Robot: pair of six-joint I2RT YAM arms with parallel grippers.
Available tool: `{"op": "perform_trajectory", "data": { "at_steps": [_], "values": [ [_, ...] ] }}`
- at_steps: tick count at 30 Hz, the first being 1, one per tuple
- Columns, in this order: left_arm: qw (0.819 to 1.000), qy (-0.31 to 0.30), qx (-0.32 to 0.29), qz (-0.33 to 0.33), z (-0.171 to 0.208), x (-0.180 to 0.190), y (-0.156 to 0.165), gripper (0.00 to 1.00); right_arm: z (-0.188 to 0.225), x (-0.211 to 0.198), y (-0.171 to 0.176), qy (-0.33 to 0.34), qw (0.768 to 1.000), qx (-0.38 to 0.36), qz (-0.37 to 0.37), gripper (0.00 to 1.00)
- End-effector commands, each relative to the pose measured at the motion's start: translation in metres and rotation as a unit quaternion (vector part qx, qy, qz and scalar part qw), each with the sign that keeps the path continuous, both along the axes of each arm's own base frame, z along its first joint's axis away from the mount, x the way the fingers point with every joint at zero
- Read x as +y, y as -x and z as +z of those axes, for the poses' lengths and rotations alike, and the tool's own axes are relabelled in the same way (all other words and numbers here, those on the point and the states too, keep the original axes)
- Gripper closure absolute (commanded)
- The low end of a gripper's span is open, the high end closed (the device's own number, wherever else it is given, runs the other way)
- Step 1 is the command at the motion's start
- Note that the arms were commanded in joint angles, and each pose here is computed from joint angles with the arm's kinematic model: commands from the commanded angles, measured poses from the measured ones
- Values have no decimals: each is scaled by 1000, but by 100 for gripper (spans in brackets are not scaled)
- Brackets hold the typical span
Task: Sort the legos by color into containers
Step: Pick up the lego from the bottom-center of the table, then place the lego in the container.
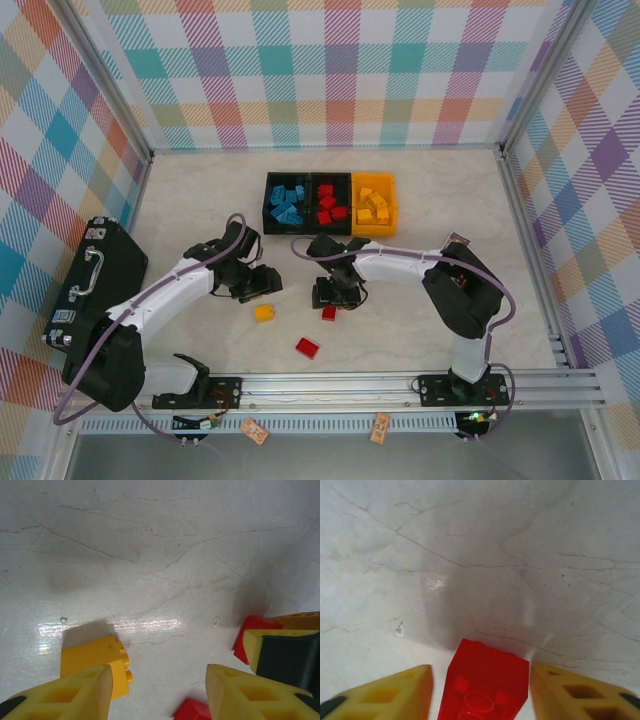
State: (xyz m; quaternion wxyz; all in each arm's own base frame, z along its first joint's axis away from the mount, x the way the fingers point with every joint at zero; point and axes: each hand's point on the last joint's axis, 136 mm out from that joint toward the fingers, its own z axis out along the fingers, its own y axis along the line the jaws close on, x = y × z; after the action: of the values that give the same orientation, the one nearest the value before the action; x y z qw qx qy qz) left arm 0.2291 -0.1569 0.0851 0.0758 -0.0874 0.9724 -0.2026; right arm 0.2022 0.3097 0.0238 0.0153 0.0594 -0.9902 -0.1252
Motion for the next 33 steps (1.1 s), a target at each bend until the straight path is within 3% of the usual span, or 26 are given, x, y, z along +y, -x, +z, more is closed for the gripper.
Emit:
{"op": "perform_trajectory", "data": {
  "at_steps": [1,5,7,18,26,33],
  "values": [
    [1000,12,2,12,1,2,2,48,2,-4,3,23,1000,5,-3,57],
    [1000,15,1,14,1,0,0,49,7,-2,-1,23,1000,-4,3,76],
    [1000,18,0,16,2,-1,-1,49,10,-2,-4,23,1000,-12,5,78],
    [998,51,-29,14,19,-19,-20,49,63,0,-55,9,995,-92,28,78],
    [997,63,-52,15,33,-29,-32,49,108,-7,-134,0,987,-156,23,77],
    [996,62,-59,18,36,-34,-33,49,121,-15,-196,5,983,-184,3,76]
  ]
}}
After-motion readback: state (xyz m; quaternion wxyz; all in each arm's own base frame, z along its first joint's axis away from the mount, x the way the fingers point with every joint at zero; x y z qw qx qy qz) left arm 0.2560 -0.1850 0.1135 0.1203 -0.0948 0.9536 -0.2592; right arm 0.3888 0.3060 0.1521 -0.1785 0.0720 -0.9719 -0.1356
